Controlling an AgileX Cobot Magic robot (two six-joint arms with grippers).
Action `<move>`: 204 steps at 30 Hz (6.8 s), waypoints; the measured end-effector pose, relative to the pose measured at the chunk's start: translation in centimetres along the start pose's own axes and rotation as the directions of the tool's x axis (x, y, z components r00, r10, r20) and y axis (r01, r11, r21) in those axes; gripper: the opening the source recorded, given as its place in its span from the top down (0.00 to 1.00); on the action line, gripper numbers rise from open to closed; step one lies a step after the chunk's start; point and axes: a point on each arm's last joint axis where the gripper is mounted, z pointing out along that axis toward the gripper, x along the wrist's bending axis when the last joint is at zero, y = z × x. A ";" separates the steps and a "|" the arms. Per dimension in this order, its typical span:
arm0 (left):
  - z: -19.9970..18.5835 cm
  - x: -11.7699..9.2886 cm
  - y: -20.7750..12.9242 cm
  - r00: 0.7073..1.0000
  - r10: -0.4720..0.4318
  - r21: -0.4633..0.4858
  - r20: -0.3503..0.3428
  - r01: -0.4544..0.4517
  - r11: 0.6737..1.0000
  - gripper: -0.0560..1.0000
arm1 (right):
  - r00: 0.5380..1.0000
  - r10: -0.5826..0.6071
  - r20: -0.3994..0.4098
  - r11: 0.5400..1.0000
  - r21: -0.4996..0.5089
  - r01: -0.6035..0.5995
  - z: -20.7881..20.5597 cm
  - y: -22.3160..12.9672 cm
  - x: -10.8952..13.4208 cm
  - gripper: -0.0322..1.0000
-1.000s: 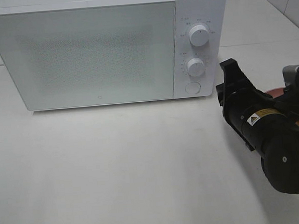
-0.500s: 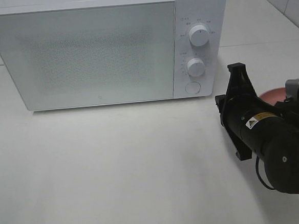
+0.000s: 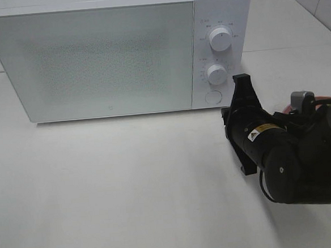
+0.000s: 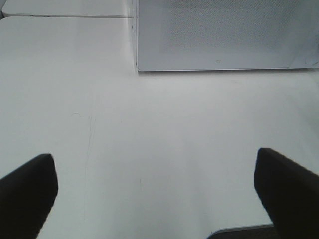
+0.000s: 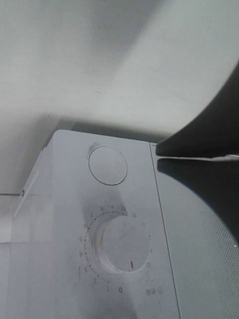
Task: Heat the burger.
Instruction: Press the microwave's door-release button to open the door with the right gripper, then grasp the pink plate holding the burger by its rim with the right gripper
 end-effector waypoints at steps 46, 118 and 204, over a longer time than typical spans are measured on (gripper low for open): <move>0.0 0.0 0.0 1.000 0.000 0.000 0.000 0.000 1.000 0.01 | 0.996 0.074 0.050 0.995 -0.068 -0.071 9.3 -0.3 0.8 0.95; 0.0 0.0 0.0 1.000 0.000 0.000 0.000 0.000 1.000 0.01 | 0.798 -0.543 0.263 0.803 0.440 0.401 1.4 1.1 5.9 0.95; 0.0 0.0 0.0 1.000 0.000 0.000 0.000 0.000 1.000 0.01 | -0.151 -0.982 -0.116 -0.176 0.850 0.496 3.6 9.1 2.9 0.09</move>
